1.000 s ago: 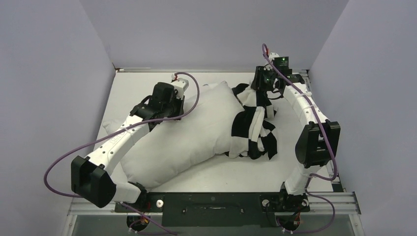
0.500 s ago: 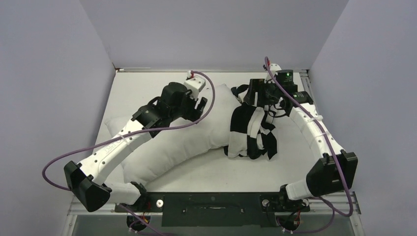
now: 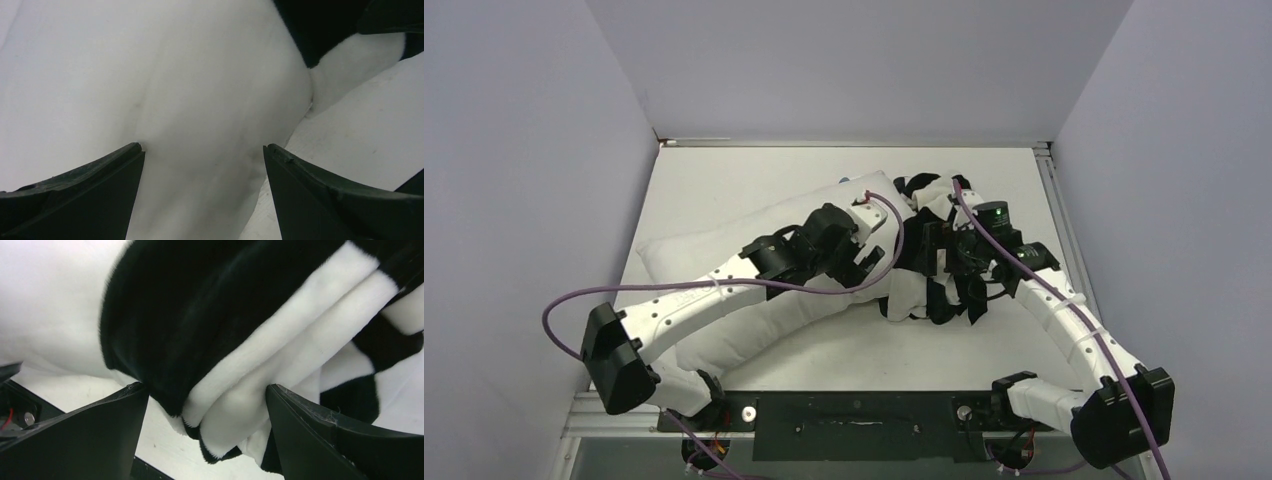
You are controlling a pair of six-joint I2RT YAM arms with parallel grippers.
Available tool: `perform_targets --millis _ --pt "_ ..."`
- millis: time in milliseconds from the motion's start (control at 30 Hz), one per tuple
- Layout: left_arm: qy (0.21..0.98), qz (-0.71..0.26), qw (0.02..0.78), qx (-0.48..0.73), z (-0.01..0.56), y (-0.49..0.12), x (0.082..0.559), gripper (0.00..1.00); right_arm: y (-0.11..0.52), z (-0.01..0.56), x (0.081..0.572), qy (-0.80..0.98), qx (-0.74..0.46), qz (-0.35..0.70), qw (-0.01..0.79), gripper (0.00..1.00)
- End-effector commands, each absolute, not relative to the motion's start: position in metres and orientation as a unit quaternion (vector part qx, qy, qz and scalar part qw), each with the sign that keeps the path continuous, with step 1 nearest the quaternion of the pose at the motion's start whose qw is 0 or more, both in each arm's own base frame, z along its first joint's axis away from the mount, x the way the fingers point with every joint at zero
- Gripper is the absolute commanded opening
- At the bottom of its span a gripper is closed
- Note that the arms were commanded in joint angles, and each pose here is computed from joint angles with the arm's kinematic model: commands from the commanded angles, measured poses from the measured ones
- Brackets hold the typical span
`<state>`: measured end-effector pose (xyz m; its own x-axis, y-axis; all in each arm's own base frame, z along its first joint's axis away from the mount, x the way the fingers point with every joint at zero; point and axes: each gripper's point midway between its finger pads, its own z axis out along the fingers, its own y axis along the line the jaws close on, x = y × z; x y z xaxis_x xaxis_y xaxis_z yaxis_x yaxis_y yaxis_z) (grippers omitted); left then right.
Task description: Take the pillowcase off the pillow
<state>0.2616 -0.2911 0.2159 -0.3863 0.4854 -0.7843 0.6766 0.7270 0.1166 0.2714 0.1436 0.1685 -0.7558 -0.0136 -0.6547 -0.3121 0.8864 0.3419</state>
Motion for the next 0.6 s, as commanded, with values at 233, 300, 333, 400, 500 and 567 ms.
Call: perform_targets --millis 233,300,333,400,500,567 --pt "0.868 -0.033 0.409 0.28 0.141 -0.279 0.304 0.84 0.135 0.103 0.266 0.927 -0.052 0.191 0.32 0.94" --pt "0.878 -0.037 0.402 0.258 0.134 -0.271 0.312 0.65 0.132 0.096 0.269 0.929 -0.048 0.181 0.32 0.96" --pt "0.88 -0.039 0.403 0.248 0.133 -0.267 0.316 0.53 0.13 0.094 0.271 0.929 -0.046 0.176 0.321 0.9" --pt "0.883 -0.041 0.408 0.229 0.133 -0.257 0.325 0.3 0.126 0.093 0.276 0.93 -0.044 0.166 0.324 0.74" --pt "0.887 -0.036 0.413 0.205 0.138 -0.24 0.339 0.06 0.117 0.1 0.287 0.931 -0.042 0.147 0.333 0.44" --pt "0.889 -0.028 0.415 0.19 0.142 -0.227 0.347 0.0 0.107 0.112 0.296 0.929 -0.038 0.128 0.346 0.32"
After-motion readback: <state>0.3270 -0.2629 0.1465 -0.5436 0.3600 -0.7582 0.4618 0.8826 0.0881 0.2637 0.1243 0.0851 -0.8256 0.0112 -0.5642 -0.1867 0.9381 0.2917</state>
